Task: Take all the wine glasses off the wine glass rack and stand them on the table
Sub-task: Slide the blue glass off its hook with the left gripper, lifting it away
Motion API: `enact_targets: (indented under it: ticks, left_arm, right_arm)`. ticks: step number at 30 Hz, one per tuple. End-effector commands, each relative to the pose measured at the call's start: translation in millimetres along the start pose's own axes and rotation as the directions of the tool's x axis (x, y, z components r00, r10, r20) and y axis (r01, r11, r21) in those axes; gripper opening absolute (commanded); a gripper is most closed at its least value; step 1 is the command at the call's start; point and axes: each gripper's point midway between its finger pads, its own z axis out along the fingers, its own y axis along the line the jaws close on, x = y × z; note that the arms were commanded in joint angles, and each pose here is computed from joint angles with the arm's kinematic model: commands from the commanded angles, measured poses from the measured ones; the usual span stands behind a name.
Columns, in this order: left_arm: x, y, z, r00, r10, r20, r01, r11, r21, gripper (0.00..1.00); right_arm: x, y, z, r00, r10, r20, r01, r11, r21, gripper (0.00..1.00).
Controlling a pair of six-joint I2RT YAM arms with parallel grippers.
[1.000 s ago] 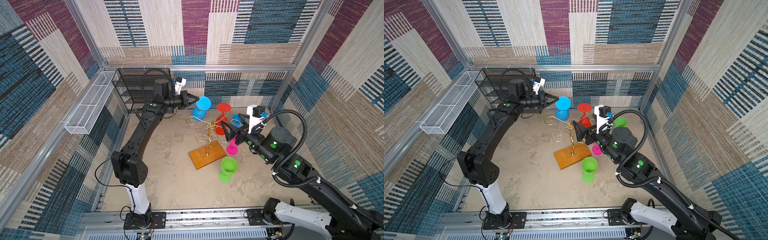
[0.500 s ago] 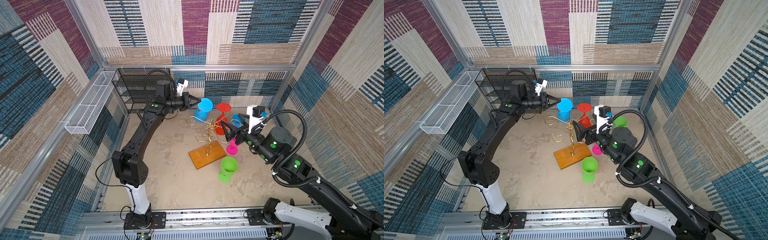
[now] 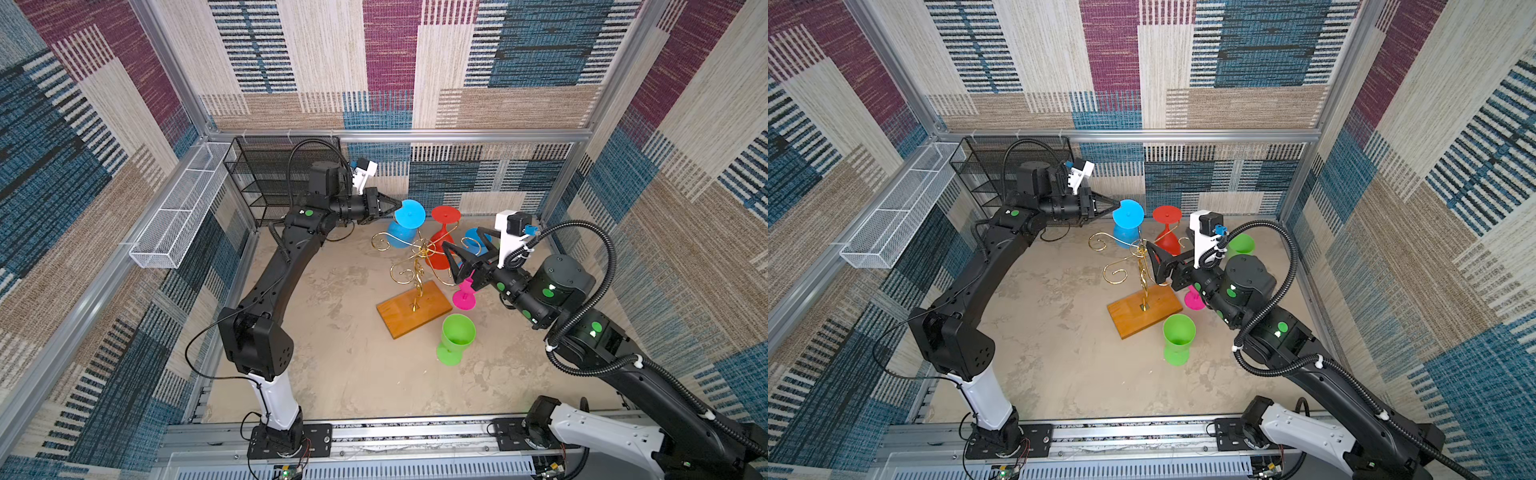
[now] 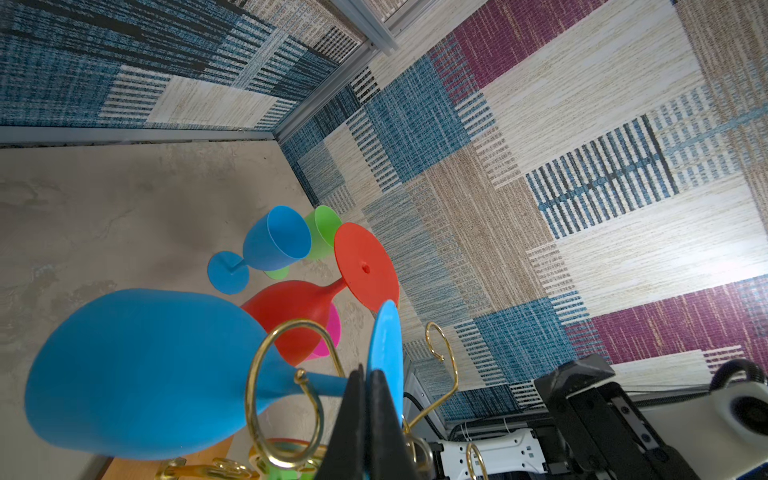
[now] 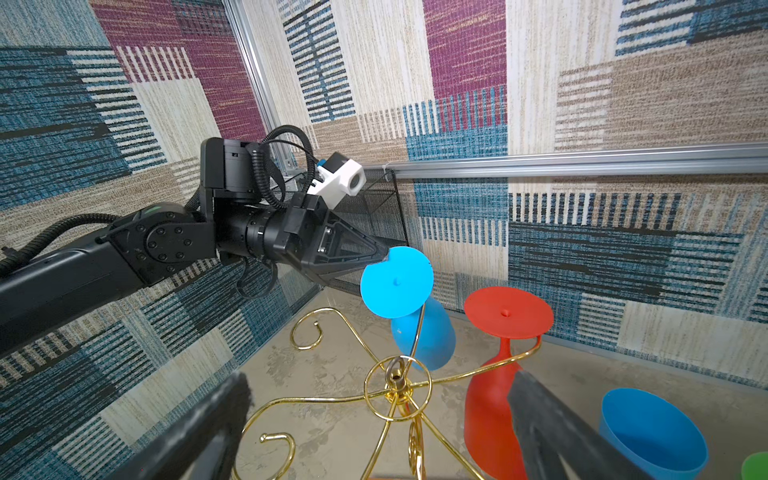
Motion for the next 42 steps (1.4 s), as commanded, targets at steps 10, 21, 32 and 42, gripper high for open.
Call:
enact_targets:
  ticks: [10, 21, 32, 42]
  left_arm:
    - [4.3, 0.6, -12.9, 0.999, 0.037, 0.005, -0.036, 0.999, -0.013, 0.00]
    - [-4.5, 7.1, -30.3, 0.998, 0.030, 0.052, -0.029, 0.999, -0.029, 0.00]
    - [-5.6, 6.6, -42.3, 0.997, 0.032, 0.071, -0.029, 0.999, -0.038, 0.00]
    - [-19.0, 12.7, -64.5, 0.992, 0.029, 0.127, -0.022, 0.998, -0.056, 0.00]
  right_arm:
    - [-9.9, -0.3, -3.8, 0.999, 0.019, 0.039, -0.019, 1.000, 0.001, 0.99]
    - [-9.7, -1.4, -4.8, 0.999, 0.020, 0.040, -0.021, 1.000, 0.004, 0.99]
    - [-9.0, -0.5, -3.5, 0.999, 0.020, 0.038, -0.020, 1.000, 0.001, 0.99]
    - [-8.0, 0.2, -2.8, 0.999, 0.017, 0.034, -0.017, 1.000, -0.003, 0.99]
